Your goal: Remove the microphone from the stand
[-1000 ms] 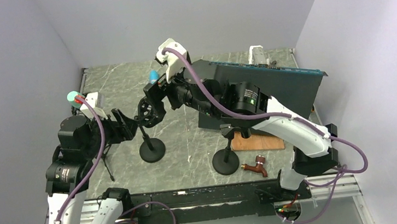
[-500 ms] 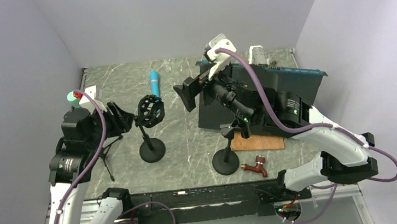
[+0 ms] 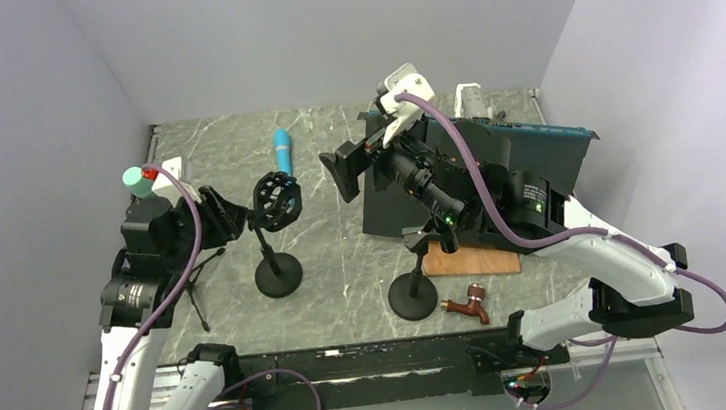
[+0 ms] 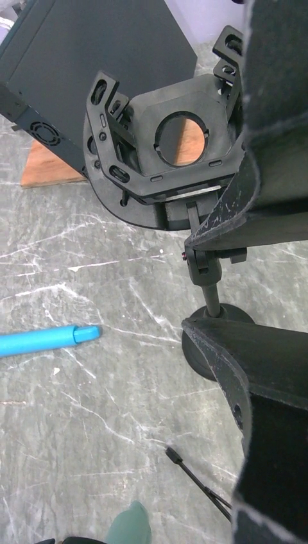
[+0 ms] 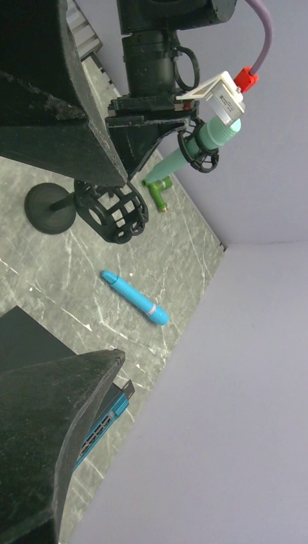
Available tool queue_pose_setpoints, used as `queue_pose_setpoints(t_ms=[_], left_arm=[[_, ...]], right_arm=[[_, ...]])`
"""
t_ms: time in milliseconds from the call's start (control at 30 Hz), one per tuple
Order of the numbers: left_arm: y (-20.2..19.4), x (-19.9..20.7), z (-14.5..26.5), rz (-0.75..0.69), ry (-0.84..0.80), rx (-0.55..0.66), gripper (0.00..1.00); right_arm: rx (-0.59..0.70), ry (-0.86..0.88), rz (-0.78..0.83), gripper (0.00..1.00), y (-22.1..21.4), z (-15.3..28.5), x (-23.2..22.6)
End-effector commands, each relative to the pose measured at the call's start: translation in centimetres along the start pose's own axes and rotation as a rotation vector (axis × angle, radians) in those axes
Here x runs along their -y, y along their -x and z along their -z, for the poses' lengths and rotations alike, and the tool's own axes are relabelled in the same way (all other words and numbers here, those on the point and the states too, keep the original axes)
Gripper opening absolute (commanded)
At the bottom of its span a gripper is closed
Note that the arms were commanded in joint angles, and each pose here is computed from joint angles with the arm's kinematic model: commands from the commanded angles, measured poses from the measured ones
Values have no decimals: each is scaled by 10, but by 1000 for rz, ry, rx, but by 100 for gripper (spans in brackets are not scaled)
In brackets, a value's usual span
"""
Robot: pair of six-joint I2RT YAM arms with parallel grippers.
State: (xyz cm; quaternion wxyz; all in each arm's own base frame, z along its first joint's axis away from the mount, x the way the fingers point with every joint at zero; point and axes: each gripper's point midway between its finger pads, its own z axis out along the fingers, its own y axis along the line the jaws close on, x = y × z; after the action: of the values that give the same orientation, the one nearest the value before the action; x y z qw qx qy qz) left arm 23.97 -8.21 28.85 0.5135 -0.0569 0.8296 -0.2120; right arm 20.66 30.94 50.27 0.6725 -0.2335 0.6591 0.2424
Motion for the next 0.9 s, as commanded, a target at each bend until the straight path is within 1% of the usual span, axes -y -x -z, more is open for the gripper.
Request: queue_pose_setpoints(t_ms=[0, 167, 200, 233, 300, 333, 433, 533, 867], left_arm=[[-15, -7, -4, 13, 17, -27, 46], [-24, -12, -4, 12, 25, -41, 45], [-21, -9, -2, 10, 14, -33, 48], [-17, -5, 0, 7, -2, -26, 55], [-5, 8, 7, -1, -45, -13, 64], [0, 12, 10, 1, -54, -16, 66], [12, 21, 13, -2, -74, -21, 64], [10, 22, 10, 5, -78, -28, 62], [-24, 6, 1, 40, -46, -92, 54]], right_arm=[[56, -1, -25, 100, 15, 3, 1], [51, 1, -20, 100, 11, 0, -1], [48, 1, -20, 100, 10, 0, -1], [46, 2, -19, 100, 10, 0, -1], [42, 3, -18, 100, 9, 0, -2], [41, 6, -19, 100, 8, 0, -2], [49, 6, -25, 100, 9, 2, -1], [56, 5, -28, 100, 10, 4, 1], [61, 0, -27, 100, 9, 5, 2]])
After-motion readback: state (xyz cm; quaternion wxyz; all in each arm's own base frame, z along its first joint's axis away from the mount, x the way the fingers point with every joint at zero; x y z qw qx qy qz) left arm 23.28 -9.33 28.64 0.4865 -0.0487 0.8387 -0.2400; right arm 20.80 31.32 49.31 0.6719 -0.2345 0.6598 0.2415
